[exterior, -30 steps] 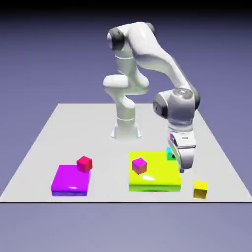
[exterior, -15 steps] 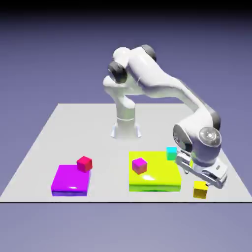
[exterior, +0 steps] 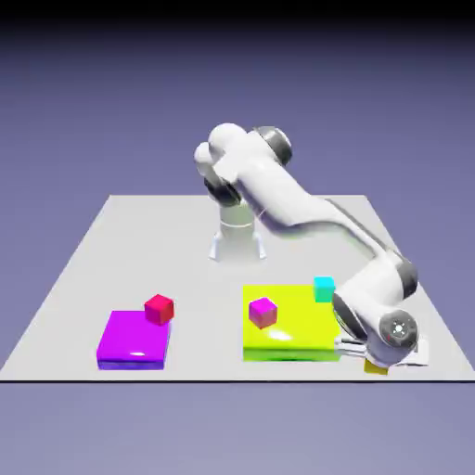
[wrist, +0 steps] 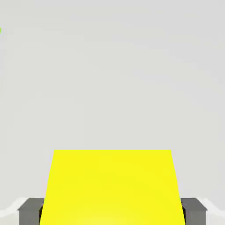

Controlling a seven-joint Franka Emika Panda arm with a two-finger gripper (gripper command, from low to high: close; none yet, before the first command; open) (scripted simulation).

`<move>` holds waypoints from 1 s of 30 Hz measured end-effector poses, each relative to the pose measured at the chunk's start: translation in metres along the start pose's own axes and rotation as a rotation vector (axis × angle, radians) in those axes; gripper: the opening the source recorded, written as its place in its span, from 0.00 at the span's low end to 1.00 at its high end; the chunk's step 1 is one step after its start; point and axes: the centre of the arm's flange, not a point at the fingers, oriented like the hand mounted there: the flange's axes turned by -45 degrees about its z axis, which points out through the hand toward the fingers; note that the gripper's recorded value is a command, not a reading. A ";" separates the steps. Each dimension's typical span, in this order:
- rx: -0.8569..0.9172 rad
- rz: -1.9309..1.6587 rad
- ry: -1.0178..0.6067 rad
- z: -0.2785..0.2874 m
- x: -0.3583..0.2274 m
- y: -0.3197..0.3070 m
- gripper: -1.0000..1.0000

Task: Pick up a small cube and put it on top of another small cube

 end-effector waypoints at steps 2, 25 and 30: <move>0.002 -0.015 -0.008 -0.033 0.005 -0.010 0.00; 0.348 -0.452 -0.091 -0.114 0.064 -0.398 0.00; 0.426 -0.514 0.000 -0.095 0.094 -0.468 0.00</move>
